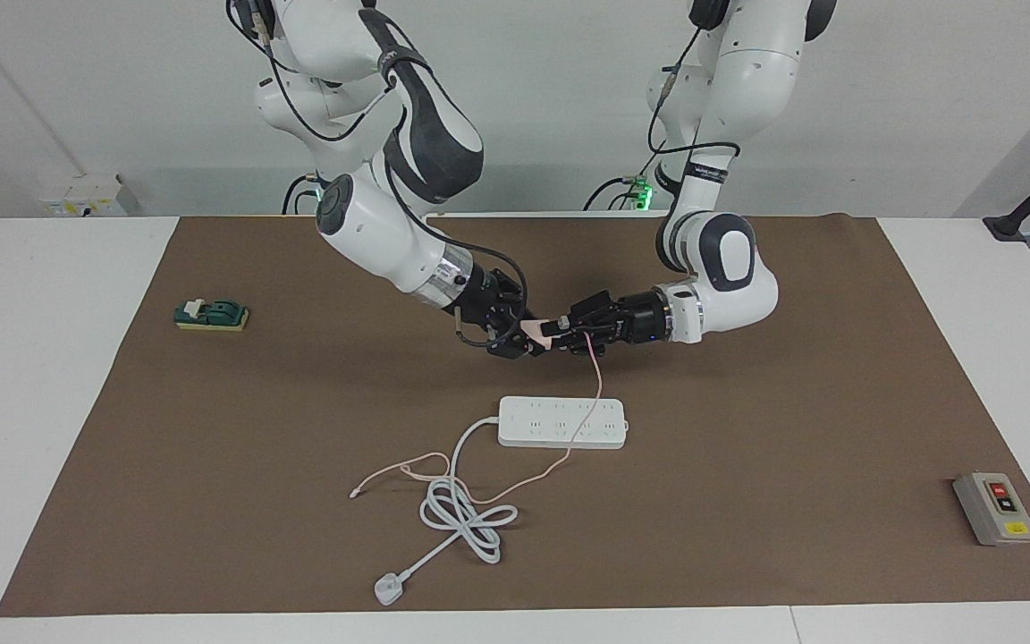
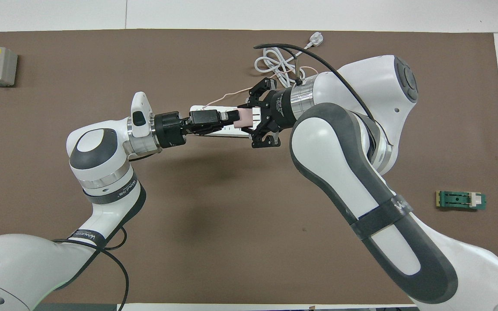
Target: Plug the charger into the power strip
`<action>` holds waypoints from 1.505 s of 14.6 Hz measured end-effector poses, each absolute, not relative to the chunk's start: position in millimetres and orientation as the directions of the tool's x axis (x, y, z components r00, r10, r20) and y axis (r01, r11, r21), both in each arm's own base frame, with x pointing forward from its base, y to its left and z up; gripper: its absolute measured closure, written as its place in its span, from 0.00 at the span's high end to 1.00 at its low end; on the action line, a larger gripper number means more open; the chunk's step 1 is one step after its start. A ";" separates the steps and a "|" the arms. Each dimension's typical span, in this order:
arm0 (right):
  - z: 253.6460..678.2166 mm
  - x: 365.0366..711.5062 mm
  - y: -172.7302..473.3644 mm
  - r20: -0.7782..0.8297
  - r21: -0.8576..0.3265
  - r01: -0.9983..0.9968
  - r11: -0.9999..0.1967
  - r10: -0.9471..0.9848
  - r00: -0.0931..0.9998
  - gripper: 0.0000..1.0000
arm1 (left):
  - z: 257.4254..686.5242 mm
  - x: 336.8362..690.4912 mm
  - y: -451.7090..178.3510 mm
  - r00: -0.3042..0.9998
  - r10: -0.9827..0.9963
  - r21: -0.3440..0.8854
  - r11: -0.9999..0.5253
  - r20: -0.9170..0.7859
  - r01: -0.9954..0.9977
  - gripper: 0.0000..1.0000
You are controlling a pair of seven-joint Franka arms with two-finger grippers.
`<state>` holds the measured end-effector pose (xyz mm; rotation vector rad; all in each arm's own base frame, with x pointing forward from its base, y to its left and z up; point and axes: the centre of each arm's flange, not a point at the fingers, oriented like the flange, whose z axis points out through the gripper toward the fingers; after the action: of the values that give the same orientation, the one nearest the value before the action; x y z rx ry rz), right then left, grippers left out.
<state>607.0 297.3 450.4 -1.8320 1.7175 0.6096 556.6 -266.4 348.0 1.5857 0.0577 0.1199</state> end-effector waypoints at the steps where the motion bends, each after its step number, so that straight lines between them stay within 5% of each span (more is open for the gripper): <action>1: 450.6 608.3 296.7 -0.660 -0.092 -0.996 -0.024 -0.747 0.079 0.67 | 348.9 556.2 -268.2 0.993 0.109 0.999 -0.018 0.042 -0.040 0.32; 4: 450.7 609.7 294.9 -0.660 -0.092 -0.996 -0.012 -0.748 0.070 0.99 | 349.1 555.8 -269.3 0.993 0.107 0.999 -0.018 0.044 -0.042 0.32; 15: 495.7 634.6 197.6 -0.598 -0.140 -0.990 0.023 -0.798 0.066 1.00 | 355.2 576.3 -223.5 0.986 0.166 0.997 -0.073 0.020 -0.008 0.32; 18: 511.1 631.9 175.9 -0.554 -0.195 -0.978 -0.069 -0.815 0.168 1.00 | 373.7 581.8 -201.1 0.983 0.180 0.986 -0.155 -0.030 0.059 0.32; 22: 522.8 624.2 136.2 -0.414 -0.291 -0.880 -0.375 -0.780 0.469 1.00 | 424.1 570.2 -176.1 0.972 0.179 0.934 -0.293 -0.155 0.203 0.32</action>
<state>624.2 136.2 522.8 -2.2509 1.3804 0.2844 570.2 -176.1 424.1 1.8769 0.2770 -0.0243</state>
